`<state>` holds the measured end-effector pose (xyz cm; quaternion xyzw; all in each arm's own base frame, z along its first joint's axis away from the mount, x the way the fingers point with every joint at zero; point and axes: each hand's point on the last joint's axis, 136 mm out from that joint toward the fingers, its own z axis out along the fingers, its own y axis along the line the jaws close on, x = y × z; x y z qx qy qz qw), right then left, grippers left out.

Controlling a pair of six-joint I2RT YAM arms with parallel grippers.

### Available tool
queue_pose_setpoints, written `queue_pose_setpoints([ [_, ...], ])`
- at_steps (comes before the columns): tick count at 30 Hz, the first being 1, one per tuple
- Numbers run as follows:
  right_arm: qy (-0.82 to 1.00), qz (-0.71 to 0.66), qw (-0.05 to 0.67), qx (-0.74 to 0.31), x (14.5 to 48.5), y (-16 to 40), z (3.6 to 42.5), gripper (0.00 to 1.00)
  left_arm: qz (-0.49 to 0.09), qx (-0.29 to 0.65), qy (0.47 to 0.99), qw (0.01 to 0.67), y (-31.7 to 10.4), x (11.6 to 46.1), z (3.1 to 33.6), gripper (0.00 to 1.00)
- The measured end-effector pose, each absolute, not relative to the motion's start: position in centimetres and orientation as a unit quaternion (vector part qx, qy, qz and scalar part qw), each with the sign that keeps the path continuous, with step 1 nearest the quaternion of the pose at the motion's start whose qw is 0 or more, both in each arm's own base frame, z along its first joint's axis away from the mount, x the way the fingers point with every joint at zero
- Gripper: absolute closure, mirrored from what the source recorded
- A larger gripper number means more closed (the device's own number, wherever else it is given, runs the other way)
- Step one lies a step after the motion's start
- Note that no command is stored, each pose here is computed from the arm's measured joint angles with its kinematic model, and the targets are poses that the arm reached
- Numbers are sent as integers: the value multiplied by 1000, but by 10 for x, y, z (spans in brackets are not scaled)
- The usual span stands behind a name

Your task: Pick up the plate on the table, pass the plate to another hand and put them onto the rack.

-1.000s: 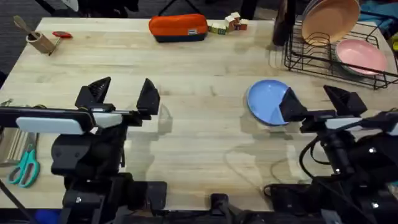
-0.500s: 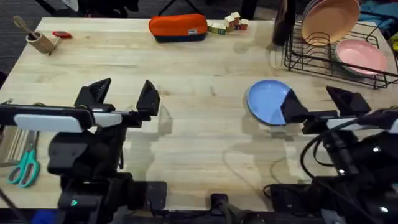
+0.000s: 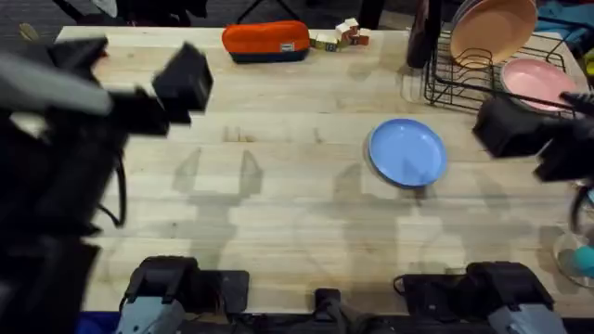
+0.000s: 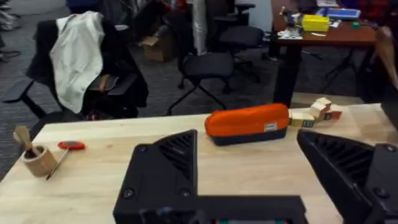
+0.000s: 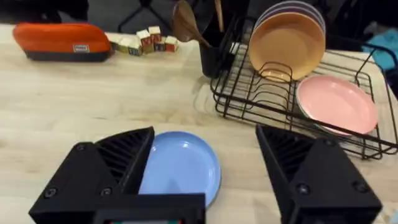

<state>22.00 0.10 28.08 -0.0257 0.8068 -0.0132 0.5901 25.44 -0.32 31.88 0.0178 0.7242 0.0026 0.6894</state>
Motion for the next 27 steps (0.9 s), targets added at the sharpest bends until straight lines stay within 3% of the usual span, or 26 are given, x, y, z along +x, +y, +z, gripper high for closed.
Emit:
queue_pose_setpoints([
  [9,858,-10,512,-26,239,1,333,8,-36,46,790,611,-19,289,355,7],
  [17,871,-9,490,-26,252,1,353,8,-63,55,848,523,-28,302,352,8],
  [27,873,-9,488,-27,251,1,353,7,-68,55,866,493,-29,308,339,8],
])
